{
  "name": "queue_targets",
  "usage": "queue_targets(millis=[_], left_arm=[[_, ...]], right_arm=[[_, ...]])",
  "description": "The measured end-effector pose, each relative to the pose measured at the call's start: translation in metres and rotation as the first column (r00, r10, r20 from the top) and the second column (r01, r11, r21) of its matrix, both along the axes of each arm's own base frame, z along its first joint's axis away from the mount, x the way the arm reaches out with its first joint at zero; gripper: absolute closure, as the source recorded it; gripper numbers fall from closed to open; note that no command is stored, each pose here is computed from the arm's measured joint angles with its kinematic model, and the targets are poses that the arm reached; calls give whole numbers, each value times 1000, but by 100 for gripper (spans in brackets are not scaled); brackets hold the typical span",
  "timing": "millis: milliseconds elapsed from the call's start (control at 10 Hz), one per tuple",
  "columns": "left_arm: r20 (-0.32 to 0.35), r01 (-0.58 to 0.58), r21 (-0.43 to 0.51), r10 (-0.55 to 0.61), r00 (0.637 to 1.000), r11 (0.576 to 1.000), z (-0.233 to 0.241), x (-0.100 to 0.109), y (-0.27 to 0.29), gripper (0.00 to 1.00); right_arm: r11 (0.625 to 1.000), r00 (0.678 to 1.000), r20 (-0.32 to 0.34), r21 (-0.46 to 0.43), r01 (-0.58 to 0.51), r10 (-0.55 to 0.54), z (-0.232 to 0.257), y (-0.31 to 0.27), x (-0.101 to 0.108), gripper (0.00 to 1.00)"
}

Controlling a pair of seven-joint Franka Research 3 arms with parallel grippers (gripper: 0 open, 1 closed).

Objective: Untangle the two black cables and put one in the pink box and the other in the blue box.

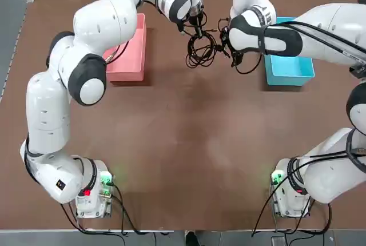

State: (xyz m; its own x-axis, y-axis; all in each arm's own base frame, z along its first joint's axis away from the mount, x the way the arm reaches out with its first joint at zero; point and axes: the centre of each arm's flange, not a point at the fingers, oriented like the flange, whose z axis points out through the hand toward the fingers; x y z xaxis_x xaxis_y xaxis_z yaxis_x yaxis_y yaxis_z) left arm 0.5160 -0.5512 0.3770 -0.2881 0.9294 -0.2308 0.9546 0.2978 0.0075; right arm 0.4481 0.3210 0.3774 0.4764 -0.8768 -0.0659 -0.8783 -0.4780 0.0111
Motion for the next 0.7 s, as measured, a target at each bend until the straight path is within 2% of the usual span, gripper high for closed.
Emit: queue_targets(millis=[700], left_arm=[[-1,-6,3,6,1000,1000,-1,2,2,85]], right_arm=[[999,999,4,10,42,-42,7,23,-12,7]])
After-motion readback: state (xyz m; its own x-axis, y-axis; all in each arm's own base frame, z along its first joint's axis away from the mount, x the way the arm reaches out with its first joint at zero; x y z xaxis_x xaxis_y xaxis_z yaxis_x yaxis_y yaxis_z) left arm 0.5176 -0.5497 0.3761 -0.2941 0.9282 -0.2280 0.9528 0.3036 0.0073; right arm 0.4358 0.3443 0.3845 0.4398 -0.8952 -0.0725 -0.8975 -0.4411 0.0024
